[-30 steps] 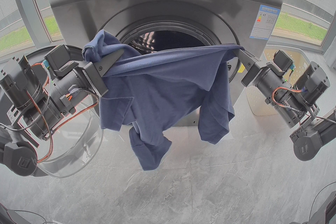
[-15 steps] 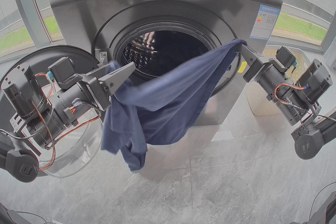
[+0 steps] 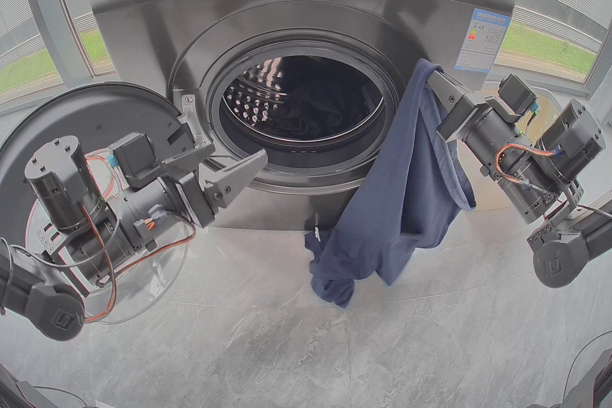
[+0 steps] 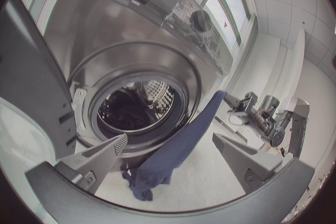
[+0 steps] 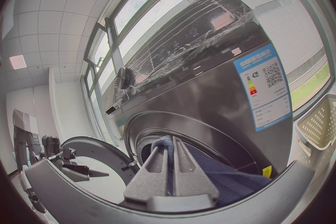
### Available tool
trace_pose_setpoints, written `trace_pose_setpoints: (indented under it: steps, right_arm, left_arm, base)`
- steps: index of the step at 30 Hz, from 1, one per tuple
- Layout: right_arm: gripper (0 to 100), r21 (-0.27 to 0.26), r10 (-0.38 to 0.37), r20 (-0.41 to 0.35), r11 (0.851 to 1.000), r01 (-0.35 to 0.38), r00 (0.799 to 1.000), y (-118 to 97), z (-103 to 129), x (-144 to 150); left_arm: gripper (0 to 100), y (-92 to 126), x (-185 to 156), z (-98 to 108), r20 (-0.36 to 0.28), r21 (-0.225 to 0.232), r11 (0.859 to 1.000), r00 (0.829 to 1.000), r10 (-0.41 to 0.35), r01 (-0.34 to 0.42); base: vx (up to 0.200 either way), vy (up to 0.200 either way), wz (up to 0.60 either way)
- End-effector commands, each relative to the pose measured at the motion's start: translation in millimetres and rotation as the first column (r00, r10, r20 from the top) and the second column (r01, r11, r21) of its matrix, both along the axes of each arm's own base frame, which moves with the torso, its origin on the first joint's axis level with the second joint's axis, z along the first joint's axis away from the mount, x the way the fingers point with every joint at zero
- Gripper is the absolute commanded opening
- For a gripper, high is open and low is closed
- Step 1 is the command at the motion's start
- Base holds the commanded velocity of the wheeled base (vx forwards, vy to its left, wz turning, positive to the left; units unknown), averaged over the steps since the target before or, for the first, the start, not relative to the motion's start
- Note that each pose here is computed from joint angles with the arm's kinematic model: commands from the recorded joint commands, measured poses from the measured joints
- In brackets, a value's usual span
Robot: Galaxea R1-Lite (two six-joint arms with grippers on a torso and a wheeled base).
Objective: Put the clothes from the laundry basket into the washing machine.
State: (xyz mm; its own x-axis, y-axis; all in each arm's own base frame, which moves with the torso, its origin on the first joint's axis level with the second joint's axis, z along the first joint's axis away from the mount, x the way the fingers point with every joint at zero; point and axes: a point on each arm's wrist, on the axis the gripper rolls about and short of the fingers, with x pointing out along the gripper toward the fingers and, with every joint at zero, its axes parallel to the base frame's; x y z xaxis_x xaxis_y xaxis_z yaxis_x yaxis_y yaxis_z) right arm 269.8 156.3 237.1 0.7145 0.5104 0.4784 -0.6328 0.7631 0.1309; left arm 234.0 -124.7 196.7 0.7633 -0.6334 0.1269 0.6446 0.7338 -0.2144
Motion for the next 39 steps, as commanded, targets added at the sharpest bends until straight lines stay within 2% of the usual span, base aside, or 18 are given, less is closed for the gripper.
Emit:
trace_pose_setpoints:
  steps: [1,5,12,18,21,32,39]
  right_arm:
    - [0,0.006,0.010,0.011,1.000,-0.010,1.000,4.2,4.4,0.5]
    - [0,0.006,0.025,0.013,1.000,-0.025,1.000,8.0,7.5,-1.5]
    - [0,0.003,0.050,0.004,0.999,-0.050,0.999,17.0,6.7,-3.6]
    - [0,0.008,0.091,0.007,0.996,-0.091,0.996,31.9,12.5,-6.0]
    - [0,0.012,0.089,-0.003,0.996,-0.088,0.996,38.1,10.6,-3.5]
    - [0,0.009,0.090,-0.033,0.996,-0.090,0.995,55.2,-2.3,5.0]
    - [0,0.018,0.110,-0.023,0.994,-0.109,0.994,62.7,1.3,3.3]
  left_arm:
    - [100,-6.5,-0.3,-24.7,-0.082,0.047,0.998,0.996,-0.029,0.033]
    - [100,-12.2,5.8,-48.4,-0.152,0.089,0.994,0.987,-0.051,0.065]
    - [100,-24.7,27.7,-92.8,-0.193,0.162,0.984,0.980,-0.047,0.079]
    - [100,-47.7,42.2,-128.8,-0.183,0.169,0.977,0.978,-0.098,0.130]
    - [100,-56.3,49.5,-142.3,-0.184,0.170,0.975,0.977,-0.109,0.141]
    - [100,-97.0,72.4,-168.8,-0.151,0.147,0.970,0.973,-0.173,0.195]
    - [100,-119.2,93.3,-189.7,-0.132,0.134,0.969,0.973,-0.188,0.206]
  base:
    - [0.000,0.000,0.00]
    - [0.000,0.000,0.00]
    - [0.000,0.000,0.00]
    - [0.000,0.000,0.00]
    - [0.000,0.000,0.00]
    - [0.000,0.000,0.00]
    - [0.000,0.000,0.00]
